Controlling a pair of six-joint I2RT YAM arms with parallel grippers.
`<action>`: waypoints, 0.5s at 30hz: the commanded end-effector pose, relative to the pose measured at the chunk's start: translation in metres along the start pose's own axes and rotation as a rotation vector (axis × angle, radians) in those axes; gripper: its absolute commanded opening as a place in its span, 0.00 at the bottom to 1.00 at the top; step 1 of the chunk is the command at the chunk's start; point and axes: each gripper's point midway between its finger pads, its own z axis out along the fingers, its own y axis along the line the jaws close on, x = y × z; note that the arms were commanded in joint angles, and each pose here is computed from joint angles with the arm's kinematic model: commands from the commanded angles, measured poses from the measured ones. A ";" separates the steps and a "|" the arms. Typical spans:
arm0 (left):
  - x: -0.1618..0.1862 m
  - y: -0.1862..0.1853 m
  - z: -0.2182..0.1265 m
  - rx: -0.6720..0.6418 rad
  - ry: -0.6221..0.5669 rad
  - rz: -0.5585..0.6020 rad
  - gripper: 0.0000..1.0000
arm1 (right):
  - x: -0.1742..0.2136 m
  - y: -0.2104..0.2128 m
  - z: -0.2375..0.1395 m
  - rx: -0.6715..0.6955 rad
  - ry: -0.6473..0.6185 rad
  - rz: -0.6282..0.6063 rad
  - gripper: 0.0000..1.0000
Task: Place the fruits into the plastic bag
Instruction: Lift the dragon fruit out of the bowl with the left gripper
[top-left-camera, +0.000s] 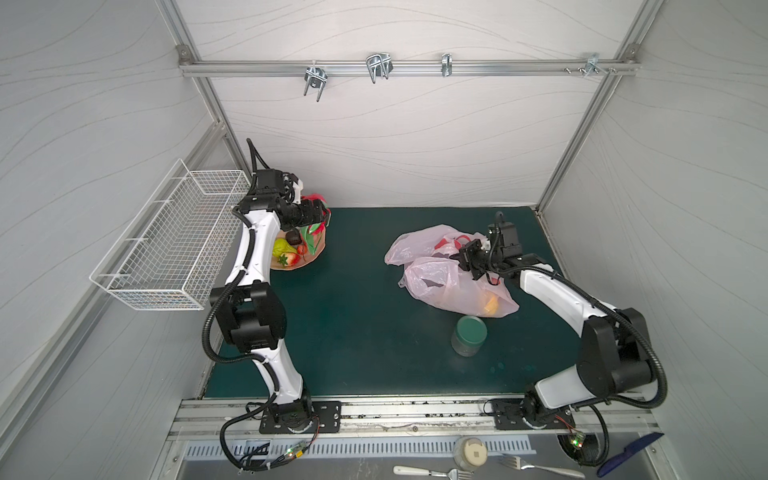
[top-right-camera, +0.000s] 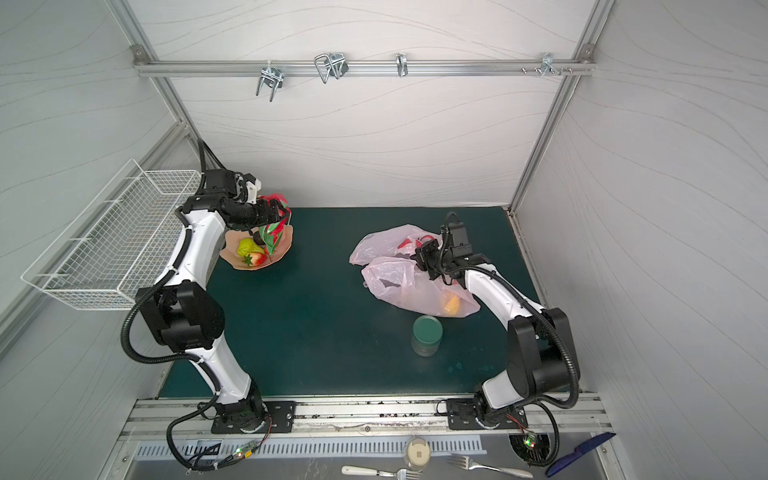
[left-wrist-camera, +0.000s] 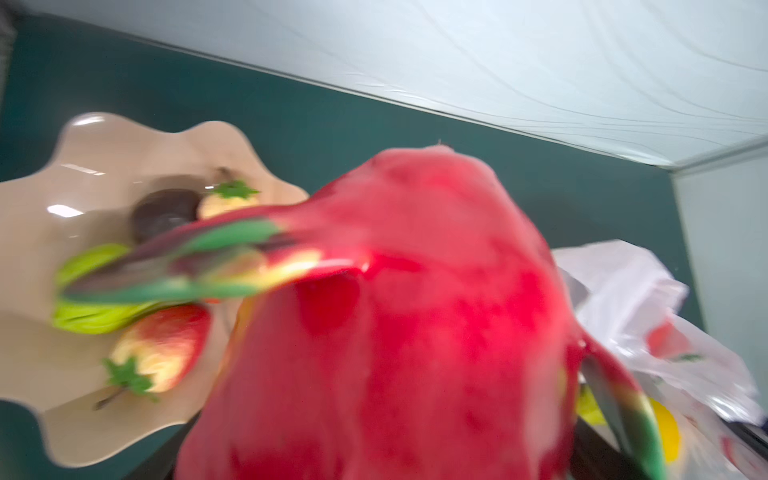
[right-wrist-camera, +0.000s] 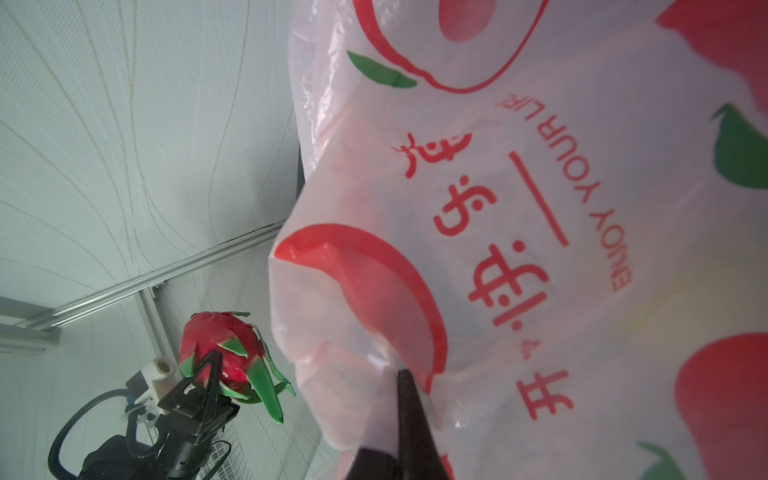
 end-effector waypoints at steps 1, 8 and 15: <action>-0.015 -0.048 -0.019 0.164 -0.102 0.067 0.57 | 0.003 -0.001 -0.009 0.006 -0.004 -0.002 0.02; 0.024 -0.096 -0.016 0.312 -0.051 0.084 0.55 | 0.006 -0.004 -0.015 0.020 -0.008 -0.012 0.02; 0.077 -0.167 -0.016 0.500 0.045 0.126 0.53 | 0.008 -0.003 -0.021 0.029 -0.006 -0.027 0.02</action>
